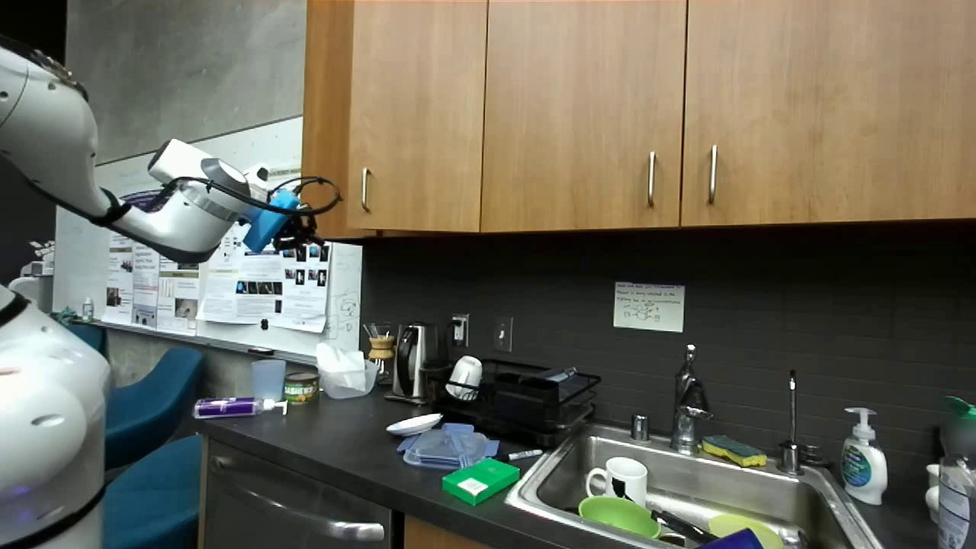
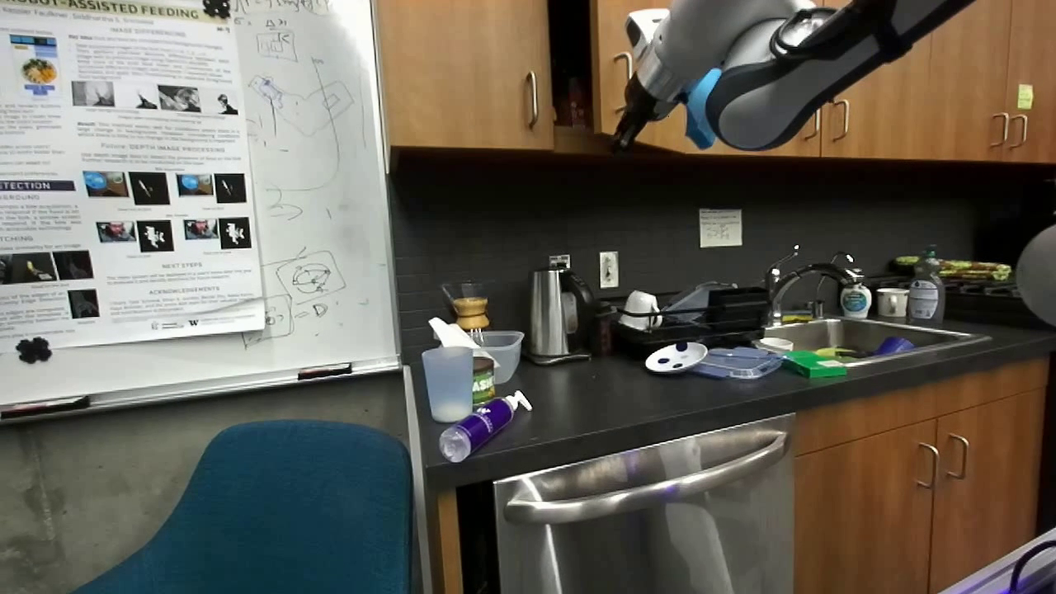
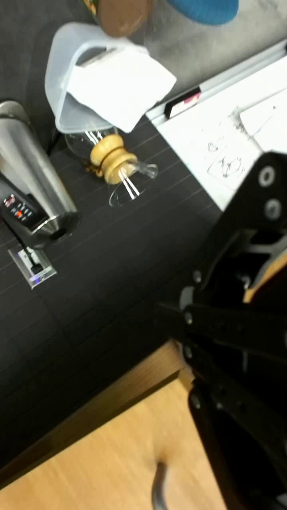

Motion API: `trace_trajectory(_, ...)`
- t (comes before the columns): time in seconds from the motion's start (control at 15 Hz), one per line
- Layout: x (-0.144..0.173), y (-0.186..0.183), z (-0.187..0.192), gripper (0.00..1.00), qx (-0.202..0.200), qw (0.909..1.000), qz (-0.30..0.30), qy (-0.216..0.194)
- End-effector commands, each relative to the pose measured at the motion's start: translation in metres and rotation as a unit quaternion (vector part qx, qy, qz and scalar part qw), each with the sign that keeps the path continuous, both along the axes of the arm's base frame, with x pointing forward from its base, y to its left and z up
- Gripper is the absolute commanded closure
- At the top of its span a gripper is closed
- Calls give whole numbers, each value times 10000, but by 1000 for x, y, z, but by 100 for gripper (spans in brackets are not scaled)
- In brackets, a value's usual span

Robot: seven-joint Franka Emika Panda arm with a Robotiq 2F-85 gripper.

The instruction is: Close the open upper cabinet door.

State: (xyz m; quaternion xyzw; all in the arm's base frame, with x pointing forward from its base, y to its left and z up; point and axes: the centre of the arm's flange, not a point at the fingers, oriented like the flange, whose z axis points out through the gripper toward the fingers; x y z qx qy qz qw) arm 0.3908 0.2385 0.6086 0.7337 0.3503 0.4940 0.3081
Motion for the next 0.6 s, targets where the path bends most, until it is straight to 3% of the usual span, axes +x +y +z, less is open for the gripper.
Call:
trace_trajectory(0.0,-14,8,-14,100,-304,9993,194,9)
trace_trajectory(0.2,-31,-30,-14,100,6,9998,81,186)
trace_trajectory(0.47,-35,-110,-28,100,425,9980,-366,288)
trace_trajectory(0.53,-32,-133,-29,100,622,9956,-520,473)
